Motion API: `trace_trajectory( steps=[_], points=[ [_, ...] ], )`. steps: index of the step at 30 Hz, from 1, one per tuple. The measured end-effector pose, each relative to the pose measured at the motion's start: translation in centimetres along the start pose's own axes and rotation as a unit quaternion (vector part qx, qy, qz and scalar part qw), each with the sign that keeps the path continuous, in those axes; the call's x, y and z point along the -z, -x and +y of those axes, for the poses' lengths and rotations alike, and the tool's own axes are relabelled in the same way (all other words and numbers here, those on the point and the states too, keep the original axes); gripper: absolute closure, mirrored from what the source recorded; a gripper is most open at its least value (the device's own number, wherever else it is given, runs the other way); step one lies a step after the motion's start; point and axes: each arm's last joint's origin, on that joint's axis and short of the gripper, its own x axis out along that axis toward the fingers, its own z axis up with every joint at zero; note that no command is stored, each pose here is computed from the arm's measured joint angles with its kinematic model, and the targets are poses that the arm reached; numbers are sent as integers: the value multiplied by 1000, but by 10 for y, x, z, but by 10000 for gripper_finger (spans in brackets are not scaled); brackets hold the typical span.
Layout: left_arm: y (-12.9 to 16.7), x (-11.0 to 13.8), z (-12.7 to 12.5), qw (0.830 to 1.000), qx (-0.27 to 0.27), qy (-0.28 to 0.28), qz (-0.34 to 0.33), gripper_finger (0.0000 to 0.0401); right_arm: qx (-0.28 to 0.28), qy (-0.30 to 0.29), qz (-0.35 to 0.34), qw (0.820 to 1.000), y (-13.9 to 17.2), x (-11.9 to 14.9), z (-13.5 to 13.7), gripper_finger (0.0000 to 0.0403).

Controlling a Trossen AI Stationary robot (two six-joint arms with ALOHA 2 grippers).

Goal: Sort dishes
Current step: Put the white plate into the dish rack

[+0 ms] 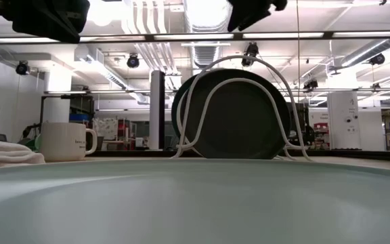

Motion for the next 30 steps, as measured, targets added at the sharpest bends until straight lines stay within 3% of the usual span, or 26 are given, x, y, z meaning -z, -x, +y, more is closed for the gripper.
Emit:
trace_trajectory(
  steps=[8,19,30],
  points=[
    [0,-3,1,1000,-3,1,-13,401,-70,-52,15,996,48,21,32,203],
    [0,-8,2,999,-10,0,-43,401,-116,-131,-29,984,112,60,75,203],
    [-15,-20,-3,996,36,1,-77,401,-210,-190,76,956,132,111,98,204]
  ],
)
